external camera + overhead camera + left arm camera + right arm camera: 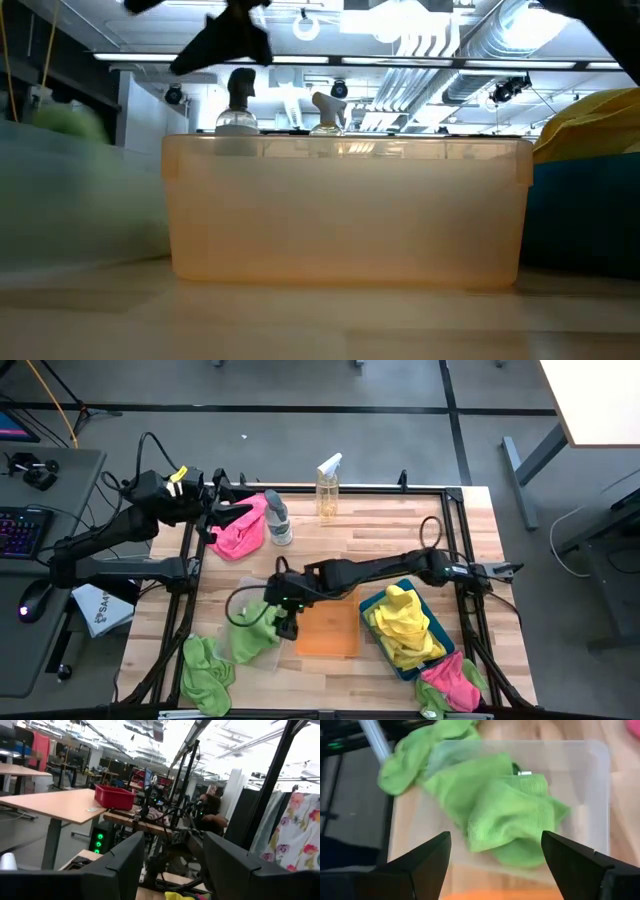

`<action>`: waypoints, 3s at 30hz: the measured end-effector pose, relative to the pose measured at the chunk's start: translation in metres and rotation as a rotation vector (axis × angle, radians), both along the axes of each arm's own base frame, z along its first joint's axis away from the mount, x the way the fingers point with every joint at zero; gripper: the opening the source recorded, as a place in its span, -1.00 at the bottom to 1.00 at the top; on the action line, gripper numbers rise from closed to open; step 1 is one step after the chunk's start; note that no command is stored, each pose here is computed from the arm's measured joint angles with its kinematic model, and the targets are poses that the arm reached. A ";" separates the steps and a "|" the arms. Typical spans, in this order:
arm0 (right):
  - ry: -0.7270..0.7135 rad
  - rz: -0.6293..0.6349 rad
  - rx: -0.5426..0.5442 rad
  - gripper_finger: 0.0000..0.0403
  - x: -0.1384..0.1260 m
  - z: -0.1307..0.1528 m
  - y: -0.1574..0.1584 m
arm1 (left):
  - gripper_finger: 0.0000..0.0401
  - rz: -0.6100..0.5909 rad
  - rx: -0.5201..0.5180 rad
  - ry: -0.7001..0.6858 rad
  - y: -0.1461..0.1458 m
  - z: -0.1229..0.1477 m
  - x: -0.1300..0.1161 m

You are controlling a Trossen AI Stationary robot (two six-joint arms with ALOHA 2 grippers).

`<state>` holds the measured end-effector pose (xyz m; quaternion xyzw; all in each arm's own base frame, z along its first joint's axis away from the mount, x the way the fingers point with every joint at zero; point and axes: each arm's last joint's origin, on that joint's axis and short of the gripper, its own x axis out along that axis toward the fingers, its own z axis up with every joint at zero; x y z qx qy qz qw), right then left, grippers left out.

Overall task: Sort microfiber towel by color & place in baskets
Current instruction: Put the bottom pink microfiber cloth into the orange bin

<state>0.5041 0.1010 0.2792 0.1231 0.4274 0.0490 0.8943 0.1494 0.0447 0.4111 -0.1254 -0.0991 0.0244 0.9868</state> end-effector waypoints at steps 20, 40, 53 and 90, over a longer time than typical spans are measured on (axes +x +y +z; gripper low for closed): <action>0.448 -0.393 0.187 0.52 -0.282 0.035 0.088 | -0.06 -0.003 -0.066 0.113 0.004 -0.013 0.010; 0.958 -0.924 0.346 0.52 -0.357 -0.059 0.131 | -0.06 -0.019 -0.124 0.168 0.010 -0.025 0.037; 0.959 -0.917 0.306 -0.46 -0.357 -0.086 0.131 | -0.06 -0.051 -0.110 0.171 0.004 -0.025 0.039; -0.174 -0.213 -0.074 -1.00 -0.222 0.151 0.046 | -0.06 -0.190 -0.125 -0.313 -0.011 0.029 -0.005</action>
